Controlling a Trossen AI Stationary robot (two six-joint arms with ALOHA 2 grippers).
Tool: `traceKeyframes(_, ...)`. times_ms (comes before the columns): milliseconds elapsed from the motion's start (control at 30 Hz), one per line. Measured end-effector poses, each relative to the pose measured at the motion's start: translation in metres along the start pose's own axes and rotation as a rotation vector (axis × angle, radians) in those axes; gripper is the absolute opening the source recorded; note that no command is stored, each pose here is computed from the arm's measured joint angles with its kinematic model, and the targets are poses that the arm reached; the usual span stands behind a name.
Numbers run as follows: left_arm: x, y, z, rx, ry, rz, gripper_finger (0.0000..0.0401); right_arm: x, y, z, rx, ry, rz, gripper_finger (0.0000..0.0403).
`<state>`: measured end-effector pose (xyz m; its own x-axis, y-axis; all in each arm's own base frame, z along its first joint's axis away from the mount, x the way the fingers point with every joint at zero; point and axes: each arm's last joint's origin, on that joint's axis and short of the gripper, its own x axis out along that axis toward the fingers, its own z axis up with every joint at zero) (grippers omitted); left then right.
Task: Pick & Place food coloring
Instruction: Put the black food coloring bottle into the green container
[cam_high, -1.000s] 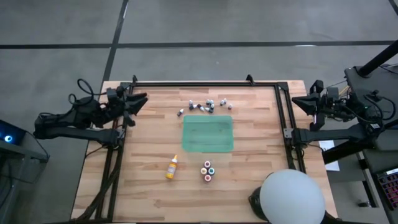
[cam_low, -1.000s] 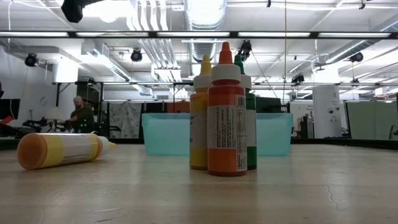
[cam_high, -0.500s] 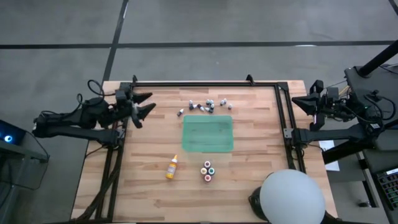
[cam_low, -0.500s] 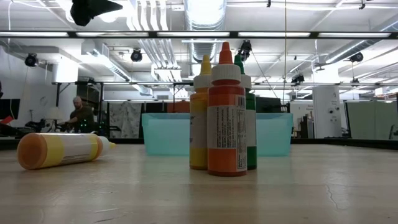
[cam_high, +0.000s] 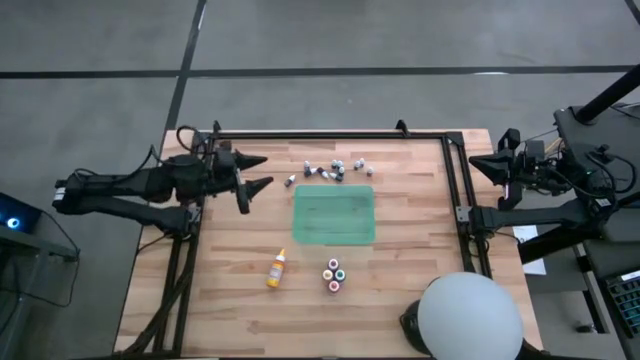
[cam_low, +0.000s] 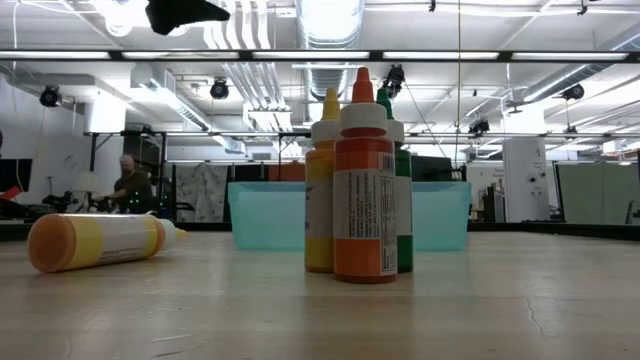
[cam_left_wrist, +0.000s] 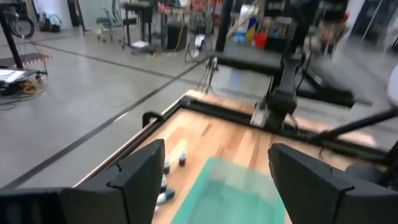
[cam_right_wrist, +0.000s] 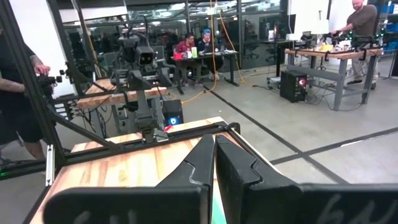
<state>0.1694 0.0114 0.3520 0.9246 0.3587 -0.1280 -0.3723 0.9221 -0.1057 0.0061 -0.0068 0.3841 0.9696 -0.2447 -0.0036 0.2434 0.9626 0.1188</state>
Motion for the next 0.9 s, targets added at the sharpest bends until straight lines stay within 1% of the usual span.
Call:
traceKeyframes(100,0.005,-0.003,0.007,0.038,0.025,0.005,0.0259,0.0,0.0,0.0,0.003,0.0,0.0,0.0009)
traceKeyframes(233,0.008,-0.005,0.017,0.037,0.014,0.006,0.0259,0.0,0.0,0.0,0.002,0.0,0.0,0.0009)
traceKeyframes(500,0.016,-0.007,0.014,0.104,0.044,0.019,0.0259,0.0,0.0,0.0,0.0,0.0,0.0,0.0009)
traceKeyframes(600,0.018,-0.008,0.013,0.101,0.055,0.017,0.0259,0.0,0.0,0.0,0.001,0.0,0.0,0.0009)
traceKeyframes(800,0.02,-0.008,0.012,0.047,0.06,0.019,0.0259,0.0,0.0,0.0,0.0,0.0,0.0,0.0009)
traceKeyframes(900,0.021,-0.009,0.01,0.053,0.068,0.019,0.0259,0.0,0.0,0.0,0.003,0.0,0.0,0.0009)
